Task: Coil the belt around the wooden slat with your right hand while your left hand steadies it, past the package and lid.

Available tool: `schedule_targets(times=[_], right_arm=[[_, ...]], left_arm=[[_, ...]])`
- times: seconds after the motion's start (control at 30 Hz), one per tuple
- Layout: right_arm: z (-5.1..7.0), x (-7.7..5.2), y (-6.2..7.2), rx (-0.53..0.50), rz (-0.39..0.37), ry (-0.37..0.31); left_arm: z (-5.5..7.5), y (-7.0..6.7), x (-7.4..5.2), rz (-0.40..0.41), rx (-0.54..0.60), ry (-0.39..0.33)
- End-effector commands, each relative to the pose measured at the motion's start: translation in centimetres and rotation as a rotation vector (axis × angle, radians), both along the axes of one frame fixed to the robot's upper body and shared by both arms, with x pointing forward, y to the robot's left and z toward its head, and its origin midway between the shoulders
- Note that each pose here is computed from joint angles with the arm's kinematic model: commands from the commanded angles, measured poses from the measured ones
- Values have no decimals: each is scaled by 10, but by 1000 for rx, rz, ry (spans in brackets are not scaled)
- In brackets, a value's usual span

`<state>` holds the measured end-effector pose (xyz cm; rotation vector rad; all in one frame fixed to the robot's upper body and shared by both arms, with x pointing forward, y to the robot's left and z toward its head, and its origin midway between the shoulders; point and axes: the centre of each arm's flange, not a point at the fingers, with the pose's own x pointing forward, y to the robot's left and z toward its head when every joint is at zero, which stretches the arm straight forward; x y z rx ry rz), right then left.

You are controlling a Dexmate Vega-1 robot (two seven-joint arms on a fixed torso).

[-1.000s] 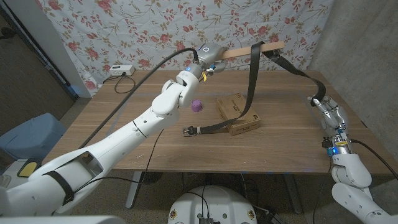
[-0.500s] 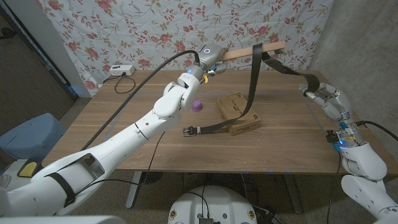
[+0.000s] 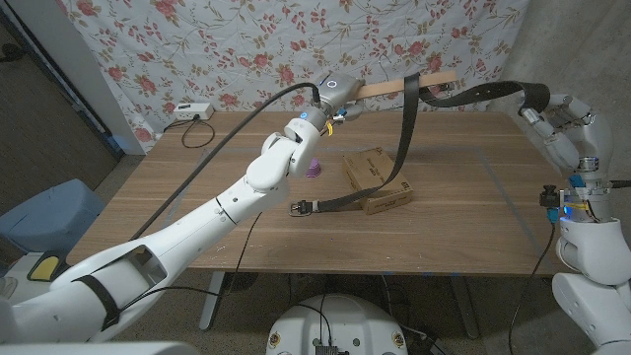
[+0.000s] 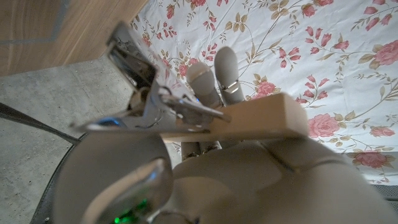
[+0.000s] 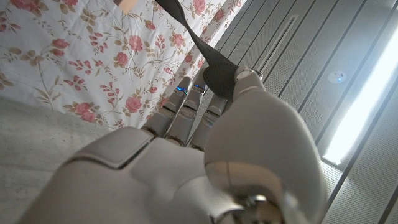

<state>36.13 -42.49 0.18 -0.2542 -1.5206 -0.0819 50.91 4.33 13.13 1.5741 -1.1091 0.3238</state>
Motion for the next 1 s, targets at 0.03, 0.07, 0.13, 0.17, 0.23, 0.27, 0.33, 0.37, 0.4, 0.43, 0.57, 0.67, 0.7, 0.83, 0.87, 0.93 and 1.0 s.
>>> schedule_targets(times=[0.03, 0.07, 0.13, 0.17, 0.23, 0.27, 0.33, 0.37, 0.4, 0.43, 0.57, 0.67, 0.7, 0.83, 0.87, 0.93, 1.0], right_arm=[[46, -24, 24, -83, -230, -77], [50, -25, 25, -83, -229, -87], [57, -28, 25, -79, -230, -106], [61, -30, 25, -73, -229, -117], [69, -34, 25, -78, -231, -136], [73, -37, 25, -75, -235, -144], [81, -41, 25, -70, -245, -154], [84, -43, 24, -68, -249, -161], [88, -45, 24, -68, -254, -166], [92, -47, 23, -73, -259, -169], [115, -55, 20, -84, -291, -161], [130, -55, 18, -78, -297, -148], [136, -55, 18, -76, -298, -142], [161, -50, 17, -74, -303, -117], [167, -48, 18, -69, -304, -111], [182, -45, 18, -71, -298, -98], [197, -42, 19, -63, -301, -89]], left_arm=[[-9, -8, 1, 20, 53, 8], [-10, -9, 1, 18, 58, 13], [-13, -12, 3, 23, 75, 20], [-15, -13, 4, 28, 85, 20], [-18, -15, 5, 29, 97, 25], [-19, -16, 6, 27, 99, 30], [-21, -17, 8, 24, 104, 38], [-22, -17, 9, 23, 107, 42], [-23, -18, 10, 20, 108, 44], [-23, -18, 11, 19, 111, 48], [-26, -22, 14, 9, 129, 51], [-27, -24, 16, 1, 140, 48], [-27, -24, 16, 0, 144, 47], [-29, -26, 17, -7, 157, 49], [-30, -27, 18, -5, 163, 52], [-31, -28, 19, -5, 171, 62], [-32, -29, 20, -1, 180, 72]])
